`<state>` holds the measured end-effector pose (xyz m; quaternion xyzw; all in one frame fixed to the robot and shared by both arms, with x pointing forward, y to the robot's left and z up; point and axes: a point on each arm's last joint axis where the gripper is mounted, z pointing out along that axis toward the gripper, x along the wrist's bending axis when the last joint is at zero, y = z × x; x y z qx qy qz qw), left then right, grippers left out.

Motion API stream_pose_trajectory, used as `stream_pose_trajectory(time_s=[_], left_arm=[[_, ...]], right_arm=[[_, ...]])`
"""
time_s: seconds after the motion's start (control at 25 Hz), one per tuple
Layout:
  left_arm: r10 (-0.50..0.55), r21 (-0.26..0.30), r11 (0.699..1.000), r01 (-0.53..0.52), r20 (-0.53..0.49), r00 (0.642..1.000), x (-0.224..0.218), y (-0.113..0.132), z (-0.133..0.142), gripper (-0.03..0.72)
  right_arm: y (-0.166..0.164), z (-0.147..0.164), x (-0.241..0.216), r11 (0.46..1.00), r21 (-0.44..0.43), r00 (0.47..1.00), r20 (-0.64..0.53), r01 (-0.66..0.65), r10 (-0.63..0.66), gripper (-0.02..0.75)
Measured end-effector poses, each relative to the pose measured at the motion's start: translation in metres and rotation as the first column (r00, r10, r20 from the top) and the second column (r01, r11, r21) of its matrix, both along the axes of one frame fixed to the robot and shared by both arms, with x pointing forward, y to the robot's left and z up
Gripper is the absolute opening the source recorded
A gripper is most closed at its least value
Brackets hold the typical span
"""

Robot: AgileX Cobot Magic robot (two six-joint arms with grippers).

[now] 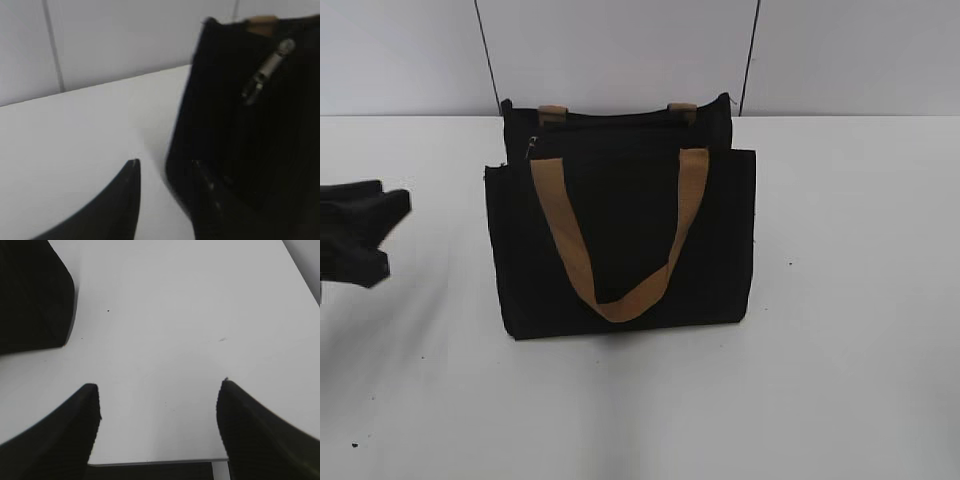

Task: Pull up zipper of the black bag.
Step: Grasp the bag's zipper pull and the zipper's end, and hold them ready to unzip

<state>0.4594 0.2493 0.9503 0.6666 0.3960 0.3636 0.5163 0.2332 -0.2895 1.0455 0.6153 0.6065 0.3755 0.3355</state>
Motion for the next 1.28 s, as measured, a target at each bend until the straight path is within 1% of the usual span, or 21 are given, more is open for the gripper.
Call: stream_pose_trajectory(time_s=[0.16, 0.28, 0.36, 0.44, 0.56, 0.68, 0.84, 0.96, 1.04, 1.12, 1.2, 1.28], left_arm=[[-0.156, -0.014, 0.988, 0.155, -0.035, 0.987, 0.007, -0.014, -0.026, 0.263], [-0.287, 0.002, 0.958, 0.288, -0.044, 0.957, 0.019, -0.026, -0.038, 0.263], [-0.343, 0.006, 0.939, 0.343, -0.030, 0.939, 0.028, -0.031, -0.042, 0.276], [-0.368, 0.008, 0.930, 0.368, -0.020, 0.930, 0.038, -0.035, -0.045, 0.307], [-0.375, 0.003, 0.927, 0.375, -0.029, 0.927, 0.051, -0.038, -0.054, 0.350], [-0.385, 0.000, 0.923, 0.386, -0.039, 0.922, 0.063, -0.042, -0.064, 0.361], [-0.435, -0.001, 0.900, 0.436, -0.047, 0.899, 0.075, -0.052, -0.075, 0.365], [-0.445, -0.004, 0.895, 0.446, -0.050, 0.894, 0.081, -0.057, -0.081, 0.363], [-0.442, -0.009, 0.897, 0.442, -0.049, 0.896, 0.084, -0.059, -0.083, 0.336], [-0.420, -0.017, 0.908, 0.420, -0.047, 0.906, 0.087, -0.058, -0.084, 0.279], [-0.395, -0.027, 0.919, 0.394, -0.040, 0.918, 0.089, -0.057, -0.084, 0.167], [-0.384, -0.042, 0.923, 0.383, -0.019, 0.923, 0.090, -0.056, -0.081, 0.052]], right_arm=[[0.000, 0.000, 0.000, 1.000, 0.000, 1.000, 0.000, 0.000, 0.000, 0.557], [0.000, 0.000, 0.000, 1.000, 0.000, 1.000, 0.000, 0.000, 0.000, 0.557], [0.000, 0.000, 0.000, 1.000, 0.000, 1.000, 0.000, 0.000, 0.000, 0.557], [0.000, 0.000, 0.000, 1.000, 0.000, 1.000, 0.000, 0.000, 0.000, 0.557], [0.000, 0.000, 0.000, 1.000, 0.000, 1.000, 0.000, 0.000, 0.000, 0.557], [0.000, 0.000, 0.000, 1.000, 0.000, 1.000, 0.000, 0.000, 0.000, 0.557], [0.000, 0.000, 0.000, 1.000, 0.000, 1.000, 0.000, 0.000, 0.000, 0.557], [0.000, 0.000, 0.000, 1.000, 0.000, 1.000, 0.000, 0.000, 0.000, 0.557], [0.000, 0.000, 0.000, 1.000, 0.000, 1.000, 0.000, 0.000, 0.000, 0.557], [0.000, 0.000, 0.000, 1.000, 0.000, 1.000, 0.000, 0.000, 0.000, 0.557], [0.000, 0.000, 0.000, 1.000, 0.000, 1.000, 0.000, 0.000, 0.000, 0.557], [0.000, 0.000, 0.000, 1.000, 0.000, 1.000, 0.000, 0.000, 0.000, 0.557]])
